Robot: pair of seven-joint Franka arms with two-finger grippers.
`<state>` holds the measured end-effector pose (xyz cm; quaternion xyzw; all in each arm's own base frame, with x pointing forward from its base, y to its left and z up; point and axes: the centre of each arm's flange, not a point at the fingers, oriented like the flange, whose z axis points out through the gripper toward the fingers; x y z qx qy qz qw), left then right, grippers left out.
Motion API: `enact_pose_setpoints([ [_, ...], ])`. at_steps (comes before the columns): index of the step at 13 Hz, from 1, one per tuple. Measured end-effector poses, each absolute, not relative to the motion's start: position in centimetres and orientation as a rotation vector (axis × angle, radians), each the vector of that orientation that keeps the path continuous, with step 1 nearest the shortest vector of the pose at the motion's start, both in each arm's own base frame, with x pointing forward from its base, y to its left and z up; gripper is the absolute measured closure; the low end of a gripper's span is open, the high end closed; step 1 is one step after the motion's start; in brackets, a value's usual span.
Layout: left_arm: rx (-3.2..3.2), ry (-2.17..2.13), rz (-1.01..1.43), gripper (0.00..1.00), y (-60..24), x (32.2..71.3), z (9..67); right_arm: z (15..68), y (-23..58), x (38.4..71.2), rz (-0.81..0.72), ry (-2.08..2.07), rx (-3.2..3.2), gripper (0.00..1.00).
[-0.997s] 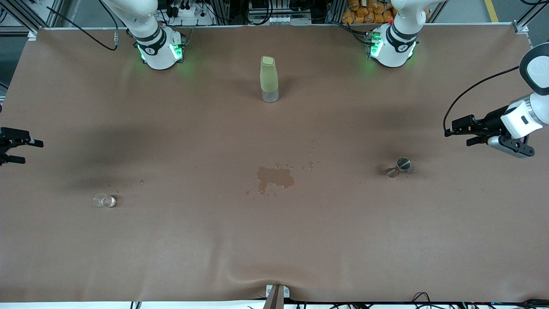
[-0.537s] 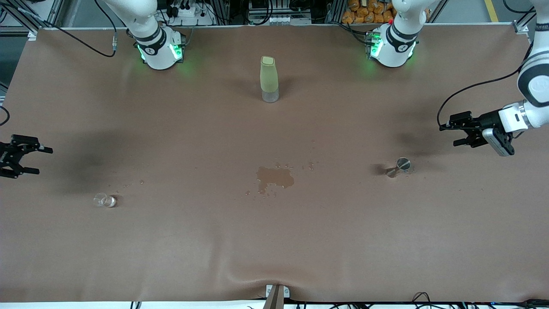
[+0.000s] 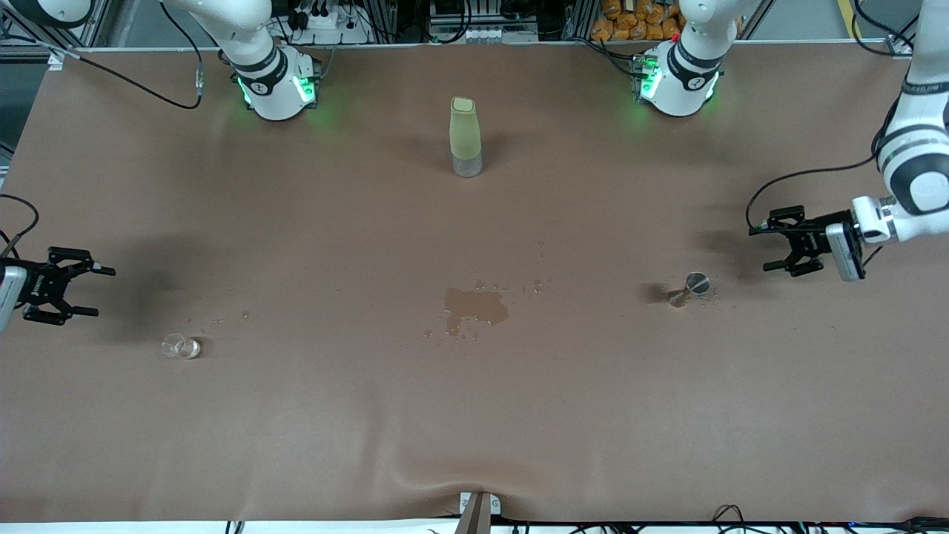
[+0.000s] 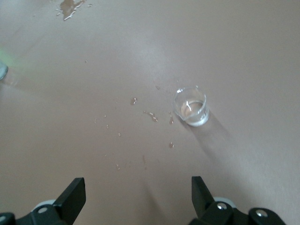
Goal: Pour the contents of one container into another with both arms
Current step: 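Lower the right gripper around the beaker while the left gripper surrounds the jigger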
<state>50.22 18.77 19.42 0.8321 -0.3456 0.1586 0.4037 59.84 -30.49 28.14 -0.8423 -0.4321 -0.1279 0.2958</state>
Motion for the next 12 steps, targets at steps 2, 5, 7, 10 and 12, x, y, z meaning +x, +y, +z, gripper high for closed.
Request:
enact_pose_setpoints([
  [2,2.001,-0.952,0.448,0.00,19.1,51.8,17.2,26.6,-30.5,59.9,-0.375,-1.187,-2.202,0.00],
  [5,1.797,-1.087,0.592,0.00,18.7,54.7,14.0,23.8,-30.3,60.0,-0.450,-1.250,-2.123,0.00],
  [7,1.697,-1.165,0.706,0.03,18.3,55.8,12.0,21.9,-30.0,60.0,-0.510,-1.288,-2.061,0.00],
  [10,1.595,-1.238,0.840,0.10,17.2,56.5,11.5,19.5,-29.5,59.9,-0.580,-1.316,-1.993,0.00],
  [12,1.527,-1.265,0.941,0.12,15.9,56.8,10.7,17.6,-29.1,59.9,-0.654,-1.326,-1.939,0.00],
])
